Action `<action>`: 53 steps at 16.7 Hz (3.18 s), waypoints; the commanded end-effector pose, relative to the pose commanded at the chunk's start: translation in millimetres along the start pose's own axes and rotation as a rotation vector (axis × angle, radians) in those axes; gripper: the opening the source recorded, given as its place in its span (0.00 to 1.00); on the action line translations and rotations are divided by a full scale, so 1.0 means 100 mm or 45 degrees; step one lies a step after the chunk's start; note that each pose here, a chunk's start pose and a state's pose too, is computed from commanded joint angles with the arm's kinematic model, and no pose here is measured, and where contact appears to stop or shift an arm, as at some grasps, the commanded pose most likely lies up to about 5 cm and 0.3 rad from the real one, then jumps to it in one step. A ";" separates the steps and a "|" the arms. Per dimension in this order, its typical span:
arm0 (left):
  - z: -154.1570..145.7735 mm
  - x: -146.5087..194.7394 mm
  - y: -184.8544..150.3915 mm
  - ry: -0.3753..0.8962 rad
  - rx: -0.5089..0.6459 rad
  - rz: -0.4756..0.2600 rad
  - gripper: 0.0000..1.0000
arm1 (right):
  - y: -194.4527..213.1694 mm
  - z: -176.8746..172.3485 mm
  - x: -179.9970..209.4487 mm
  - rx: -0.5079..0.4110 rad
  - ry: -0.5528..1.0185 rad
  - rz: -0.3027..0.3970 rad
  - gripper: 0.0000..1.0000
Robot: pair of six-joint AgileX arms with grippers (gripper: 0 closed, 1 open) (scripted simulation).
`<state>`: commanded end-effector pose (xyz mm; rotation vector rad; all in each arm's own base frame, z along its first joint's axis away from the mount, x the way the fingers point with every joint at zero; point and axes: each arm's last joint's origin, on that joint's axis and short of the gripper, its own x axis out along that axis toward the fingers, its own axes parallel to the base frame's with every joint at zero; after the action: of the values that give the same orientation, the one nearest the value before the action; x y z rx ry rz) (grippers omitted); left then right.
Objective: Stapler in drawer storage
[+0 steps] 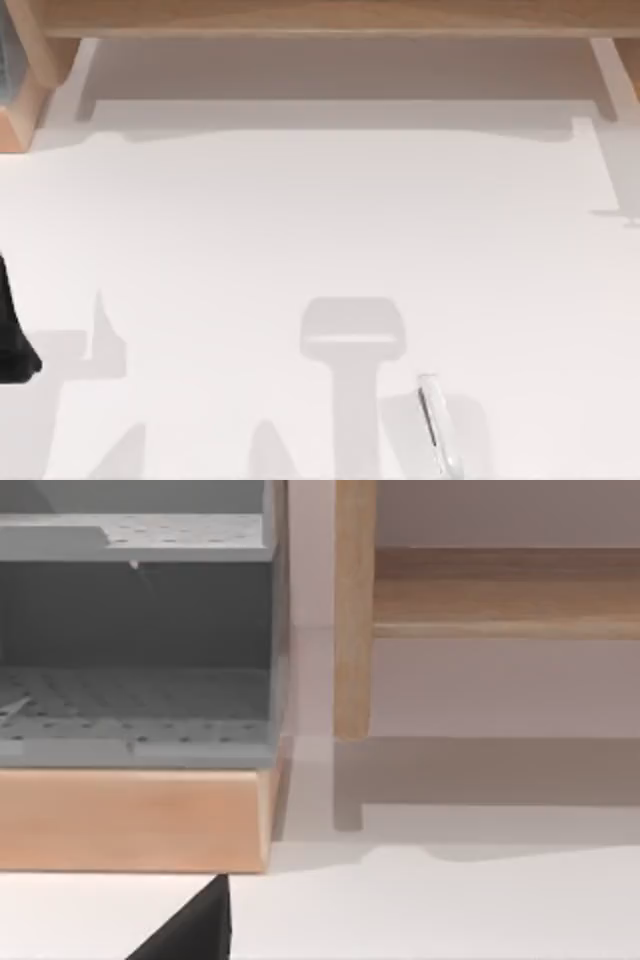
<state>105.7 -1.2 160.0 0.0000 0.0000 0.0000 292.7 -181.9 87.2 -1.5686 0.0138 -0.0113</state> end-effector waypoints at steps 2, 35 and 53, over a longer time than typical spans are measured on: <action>0.00 0.00 0.00 0.000 0.000 0.000 1.00 | 0.01 -0.01 -0.17 0.002 -0.001 0.003 0.00; 0.00 0.00 0.00 0.000 0.000 0.000 1.00 | 0.01 0.01 -0.61 0.003 -0.004 0.004 1.00; 0.00 0.00 0.00 0.000 0.000 0.000 1.00 | -0.33 0.83 -0.38 0.680 -0.294 0.267 1.00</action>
<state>105.7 -1.2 160.0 0.0000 0.0000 0.0000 256.2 -98.7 120.5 -1.0214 -0.0062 0.3085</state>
